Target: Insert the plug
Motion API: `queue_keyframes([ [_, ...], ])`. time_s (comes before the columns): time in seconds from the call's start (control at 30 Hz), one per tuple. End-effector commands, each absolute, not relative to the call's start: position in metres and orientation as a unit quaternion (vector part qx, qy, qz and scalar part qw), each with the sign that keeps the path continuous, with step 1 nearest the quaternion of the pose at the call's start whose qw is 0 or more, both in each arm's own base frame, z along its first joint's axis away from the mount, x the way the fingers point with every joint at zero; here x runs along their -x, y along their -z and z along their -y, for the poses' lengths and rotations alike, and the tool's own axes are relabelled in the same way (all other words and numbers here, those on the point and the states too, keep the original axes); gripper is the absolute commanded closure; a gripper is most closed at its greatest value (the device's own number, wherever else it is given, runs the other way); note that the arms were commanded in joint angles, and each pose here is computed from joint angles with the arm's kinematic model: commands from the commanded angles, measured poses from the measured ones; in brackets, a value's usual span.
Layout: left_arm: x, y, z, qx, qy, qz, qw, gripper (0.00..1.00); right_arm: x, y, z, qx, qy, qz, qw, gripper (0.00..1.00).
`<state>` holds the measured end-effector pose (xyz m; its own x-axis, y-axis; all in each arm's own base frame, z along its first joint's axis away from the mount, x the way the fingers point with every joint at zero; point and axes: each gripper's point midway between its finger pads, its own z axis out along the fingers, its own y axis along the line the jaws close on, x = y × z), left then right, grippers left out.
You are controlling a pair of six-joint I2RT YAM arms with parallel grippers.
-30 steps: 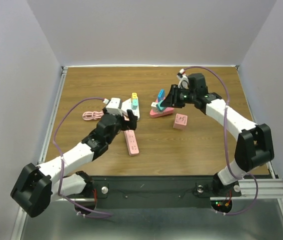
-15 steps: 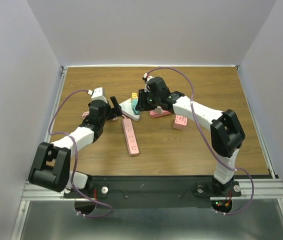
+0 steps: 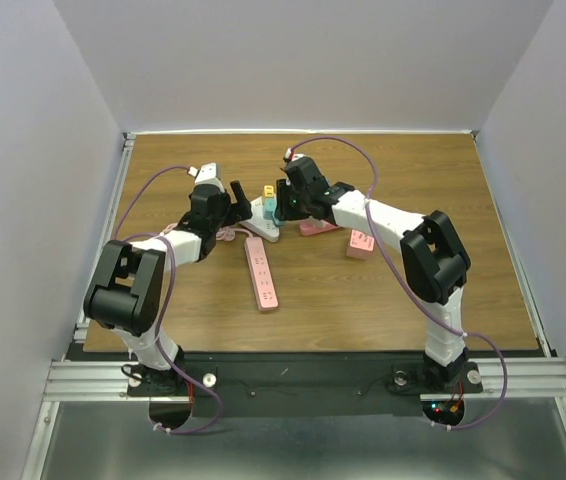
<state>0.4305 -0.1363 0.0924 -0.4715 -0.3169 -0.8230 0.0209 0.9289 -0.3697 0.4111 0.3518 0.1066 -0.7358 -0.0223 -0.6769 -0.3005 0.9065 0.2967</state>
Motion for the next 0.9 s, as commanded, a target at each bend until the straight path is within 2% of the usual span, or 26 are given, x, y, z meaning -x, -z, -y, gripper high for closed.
queue_keyframes([
  [0.0, -0.448, -0.114, 0.14, 0.087, 0.179, -0.821, 0.535, 0.04, -0.427, -0.131, -0.362, 0.075, -0.209, -0.895, 0.385, 1.0],
  [0.87, -0.434, -0.066, 0.153, 0.079, 0.205, -0.848, 0.481, 0.18, -0.424, -0.124, -0.368, 0.069, -0.187, -0.897, 0.396, 1.0],
])
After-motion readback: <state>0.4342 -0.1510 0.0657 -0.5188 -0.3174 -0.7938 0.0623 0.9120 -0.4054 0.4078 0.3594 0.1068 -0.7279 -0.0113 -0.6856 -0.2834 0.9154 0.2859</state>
